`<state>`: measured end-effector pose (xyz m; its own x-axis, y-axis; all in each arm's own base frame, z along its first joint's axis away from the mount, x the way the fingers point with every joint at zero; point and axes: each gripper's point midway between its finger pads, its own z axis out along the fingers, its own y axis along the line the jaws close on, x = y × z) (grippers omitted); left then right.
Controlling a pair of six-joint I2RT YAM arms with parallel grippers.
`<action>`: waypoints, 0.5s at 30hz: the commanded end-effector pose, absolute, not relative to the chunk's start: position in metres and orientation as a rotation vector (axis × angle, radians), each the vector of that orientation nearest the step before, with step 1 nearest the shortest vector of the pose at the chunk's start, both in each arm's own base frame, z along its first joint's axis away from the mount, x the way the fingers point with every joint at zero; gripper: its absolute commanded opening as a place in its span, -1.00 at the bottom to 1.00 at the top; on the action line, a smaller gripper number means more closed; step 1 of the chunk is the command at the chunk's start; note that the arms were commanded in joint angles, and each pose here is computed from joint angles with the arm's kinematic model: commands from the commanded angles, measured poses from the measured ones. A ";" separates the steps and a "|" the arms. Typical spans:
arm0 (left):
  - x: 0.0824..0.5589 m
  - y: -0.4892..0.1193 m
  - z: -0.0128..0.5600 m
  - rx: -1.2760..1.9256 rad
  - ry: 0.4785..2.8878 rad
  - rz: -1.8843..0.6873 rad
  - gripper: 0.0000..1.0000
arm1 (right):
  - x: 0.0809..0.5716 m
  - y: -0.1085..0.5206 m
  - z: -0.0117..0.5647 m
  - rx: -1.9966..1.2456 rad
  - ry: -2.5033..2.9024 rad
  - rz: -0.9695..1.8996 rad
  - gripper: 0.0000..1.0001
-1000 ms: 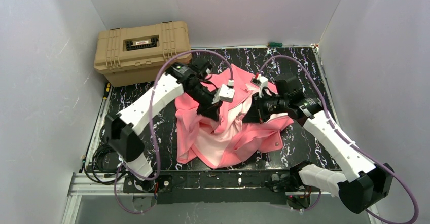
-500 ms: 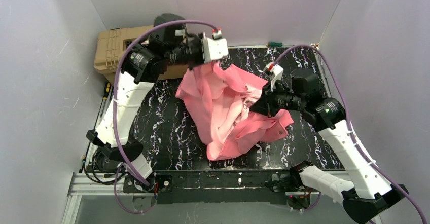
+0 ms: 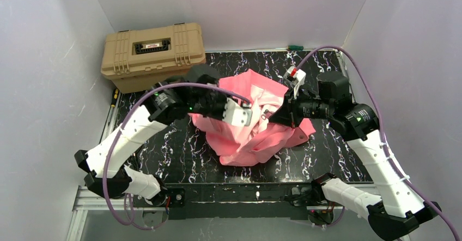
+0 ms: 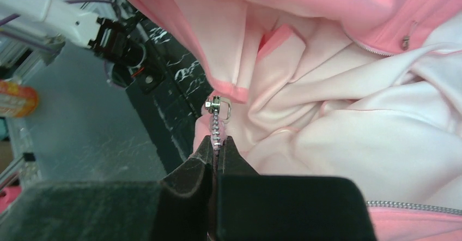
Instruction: Zip up the jacket
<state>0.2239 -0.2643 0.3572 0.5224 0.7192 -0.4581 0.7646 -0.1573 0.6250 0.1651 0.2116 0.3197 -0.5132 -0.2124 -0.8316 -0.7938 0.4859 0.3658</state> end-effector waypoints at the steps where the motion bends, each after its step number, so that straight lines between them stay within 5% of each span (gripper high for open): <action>1: 0.177 -0.271 0.327 2.016 1.238 -0.286 -1.00 | 0.130 0.218 0.320 -0.952 1.986 1.167 -0.97; 15: 0.191 -0.294 0.334 1.986 1.358 -0.321 -1.00 | 0.122 0.257 0.294 -1.191 2.118 1.088 -0.97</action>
